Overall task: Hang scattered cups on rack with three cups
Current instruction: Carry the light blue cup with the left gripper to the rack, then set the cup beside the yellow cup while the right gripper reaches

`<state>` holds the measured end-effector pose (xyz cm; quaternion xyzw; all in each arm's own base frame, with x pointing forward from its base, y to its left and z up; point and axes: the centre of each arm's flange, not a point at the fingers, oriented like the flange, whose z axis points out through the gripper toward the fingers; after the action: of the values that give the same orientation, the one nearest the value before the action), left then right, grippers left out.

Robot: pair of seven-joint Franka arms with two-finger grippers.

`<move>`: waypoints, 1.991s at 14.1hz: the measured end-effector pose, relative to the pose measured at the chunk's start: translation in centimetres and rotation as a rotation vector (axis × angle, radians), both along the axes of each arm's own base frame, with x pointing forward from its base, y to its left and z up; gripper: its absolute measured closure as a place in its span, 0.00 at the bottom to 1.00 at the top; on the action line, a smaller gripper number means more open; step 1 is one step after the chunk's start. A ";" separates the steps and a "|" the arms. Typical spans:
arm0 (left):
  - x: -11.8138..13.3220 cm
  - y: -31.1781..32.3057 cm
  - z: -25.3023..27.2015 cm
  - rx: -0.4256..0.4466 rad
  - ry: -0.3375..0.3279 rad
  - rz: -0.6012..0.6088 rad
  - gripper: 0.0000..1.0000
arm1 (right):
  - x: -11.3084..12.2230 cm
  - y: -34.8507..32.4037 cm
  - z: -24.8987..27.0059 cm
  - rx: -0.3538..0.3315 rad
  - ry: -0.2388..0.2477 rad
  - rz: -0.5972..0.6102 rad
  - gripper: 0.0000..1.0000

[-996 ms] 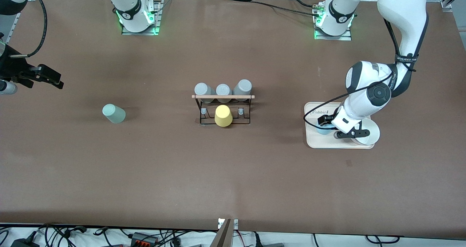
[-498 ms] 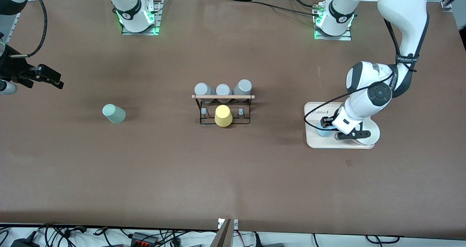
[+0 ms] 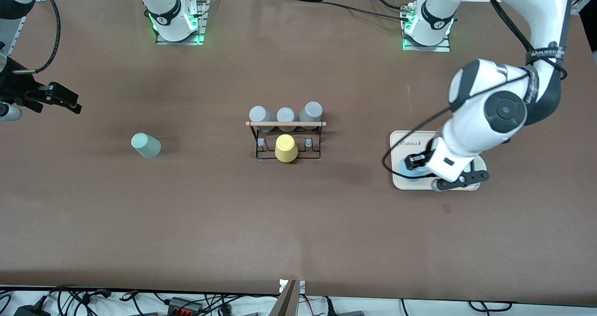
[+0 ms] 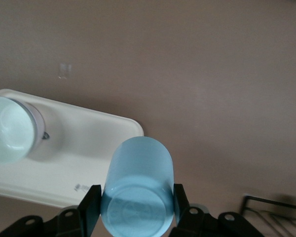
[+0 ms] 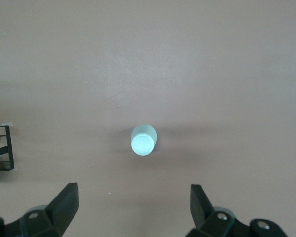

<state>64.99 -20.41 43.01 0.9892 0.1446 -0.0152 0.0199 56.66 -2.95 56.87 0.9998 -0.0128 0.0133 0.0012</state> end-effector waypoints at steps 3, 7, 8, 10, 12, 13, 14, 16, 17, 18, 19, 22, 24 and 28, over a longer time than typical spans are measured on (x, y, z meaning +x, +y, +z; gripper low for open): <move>-1.3 -7.4 1.2 -0.022 0.005 0.095 0.37 | 0.0 0.0 0.0 0.000 0.000 0.000 0.00; -4.5 -16.3 1.6 -0.034 0.001 0.185 0.37 | 0.0 0.0 0.0 0.000 0.001 0.000 0.00; -5.2 -18.2 1.3 -0.035 0.003 0.199 0.37 | 0.0 0.0 0.0 0.000 0.001 0.000 0.00; -6.4 -21.3 0.2 -0.031 0.013 0.221 0.37 | 0.0 0.0 0.0 0.000 0.001 0.000 0.00; -7.2 -23.5 -1.3 -0.025 0.023 0.234 0.37 | 0.0 0.0 0.0 0.000 0.001 0.000 0.00; -7.4 -24.2 -1.9 -0.025 0.023 0.238 0.37 | 0.0 0.0 0.0 0.000 0.001 0.000 0.00; -7.4 -24.6 -2.5 -0.025 0.025 0.240 0.37 | 0.0 0.0 0.0 0.000 0.001 0.000 0.00; -7.4 -25.1 -3.9 -0.026 0.024 0.254 0.37 | 0.0 0.0 0.0 0.000 0.001 0.000 0.00; -7.3 -25.3 -4.6 -0.025 0.026 0.256 0.37 | 0.0 0.0 0.0 0.000 0.001 0.000 0.00; -7.3 -25.6 -5.5 -0.022 0.029 0.256 0.37 | 0.0 0.0 0.0 0.000 0.001 0.000 0.00; -7.3 -25.8 -6.4 -0.020 0.031 0.254 0.37 | 0.0 0.0 0.0 0.000 0.001 0.000 0.00; -7.4 -26.3 -9.0 0.004 0.040 0.246 0.37 | 0.0 0.0 0.0 0.000 0.002 0.000 0.00; -7.4 -26.4 -10.4 0.016 0.051 0.245 0.37 | 0.0 0.0 -0.2 0.000 0.007 0.000 0.00; -7.4 -26.6 -11.0 0.017 0.053 0.243 0.37 | 0.5 0.0 -1.5 0.001 0.027 0.001 0.00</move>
<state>57.55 -46.99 31.98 0.9638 0.2639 -0.0376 0.0093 57.20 -2.92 55.41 0.9999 -0.0123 0.0000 0.0010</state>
